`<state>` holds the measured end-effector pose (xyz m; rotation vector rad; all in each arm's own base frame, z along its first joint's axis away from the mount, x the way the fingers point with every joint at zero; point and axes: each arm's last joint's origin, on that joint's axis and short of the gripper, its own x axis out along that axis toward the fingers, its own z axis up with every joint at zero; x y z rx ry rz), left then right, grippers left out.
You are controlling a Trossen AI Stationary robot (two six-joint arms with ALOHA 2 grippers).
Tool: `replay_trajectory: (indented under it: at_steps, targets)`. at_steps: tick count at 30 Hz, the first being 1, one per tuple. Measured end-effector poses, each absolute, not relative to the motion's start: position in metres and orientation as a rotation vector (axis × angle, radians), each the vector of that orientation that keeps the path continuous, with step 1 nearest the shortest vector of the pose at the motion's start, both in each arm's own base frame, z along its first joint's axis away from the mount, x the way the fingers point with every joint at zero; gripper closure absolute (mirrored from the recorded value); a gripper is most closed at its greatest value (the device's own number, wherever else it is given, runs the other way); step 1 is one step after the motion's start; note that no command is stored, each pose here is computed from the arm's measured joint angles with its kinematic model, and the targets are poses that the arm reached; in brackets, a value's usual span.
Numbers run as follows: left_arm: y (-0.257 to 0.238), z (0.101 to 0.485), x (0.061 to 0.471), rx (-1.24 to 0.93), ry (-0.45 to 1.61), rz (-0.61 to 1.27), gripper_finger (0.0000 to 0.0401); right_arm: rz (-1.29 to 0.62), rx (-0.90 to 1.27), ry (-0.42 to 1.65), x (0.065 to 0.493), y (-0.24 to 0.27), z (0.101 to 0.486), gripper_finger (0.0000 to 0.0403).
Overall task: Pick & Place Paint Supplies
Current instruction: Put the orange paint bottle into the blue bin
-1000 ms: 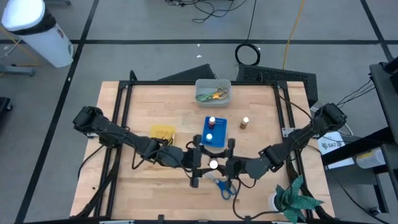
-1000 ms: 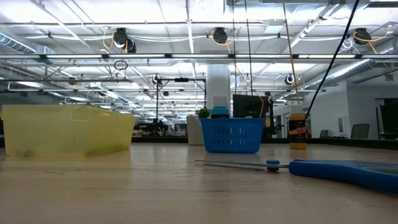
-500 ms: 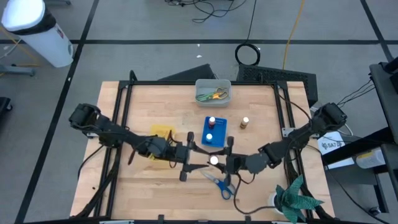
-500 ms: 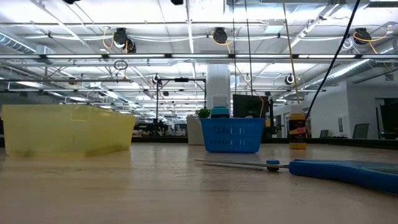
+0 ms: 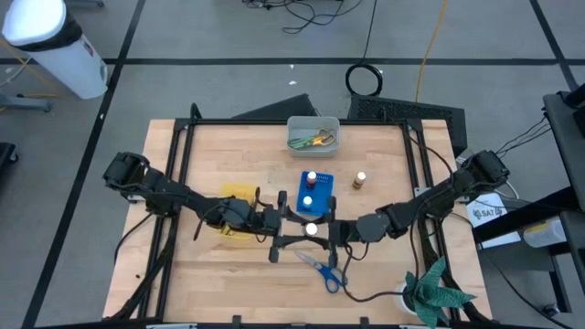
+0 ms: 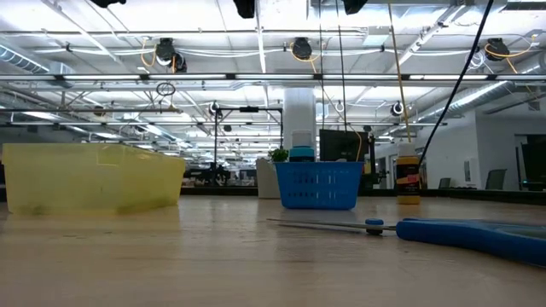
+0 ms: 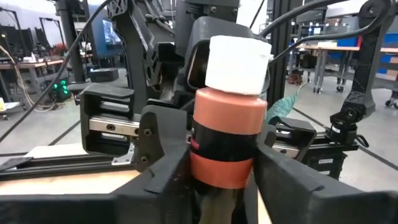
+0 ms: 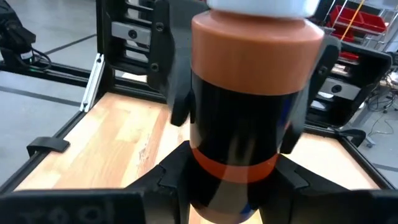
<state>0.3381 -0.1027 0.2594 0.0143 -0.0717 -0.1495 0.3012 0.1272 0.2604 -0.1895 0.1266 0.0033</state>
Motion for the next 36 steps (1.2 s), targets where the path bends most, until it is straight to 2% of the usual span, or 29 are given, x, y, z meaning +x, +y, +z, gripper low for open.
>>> replay_trajectory:
  at_steps: [4,7,10,14,17,20,24,28,36]
  targets:
    - [-0.103,0.26,0.338,0.008,-0.076,-0.156,0.0276,0.0,-0.189,0.116,0.302,0.126,0.261,0.0278]
    - [-0.103,0.258,0.339,-0.001,-0.075,-0.166,0.0292,-0.007,-0.172,0.12,0.304,0.123,0.26,0.0273]
    - [-0.105,0.253,0.343,-0.014,-0.095,-0.168,0.0264,-0.001,-0.171,0.126,0.304,0.123,0.259,0.0272]
    - [-0.103,0.248,0.348,-0.019,-0.117,-0.153,0.0188,0.01,-0.18,0.135,0.304,0.123,0.257,0.0272]
    - [-0.101,0.248,0.348,-0.01,-0.12,-0.149,0.0147,0.001,-0.179,0.137,0.305,0.122,0.257,0.0271]
    - [-0.102,0.249,0.348,-0.015,-0.126,-0.152,0.0129,0.011,-0.18,0.14,0.305,0.123,0.257,0.0271]
    - [-0.102,0.248,0.348,-0.013,-0.113,-0.146,0.0127,0.005,-0.175,0.143,0.305,0.121,0.256,0.0271]
    - [-0.102,0.248,0.348,-0.014,-0.112,-0.146,0.0163,0.005,-0.161,0.141,0.305,0.121,0.257,0.027]
    - [-0.101,0.246,0.348,0.011,-0.094,-0.144,0.0286,-0.002,-0.149,0.182,0.305,0.119,0.254,0.026]
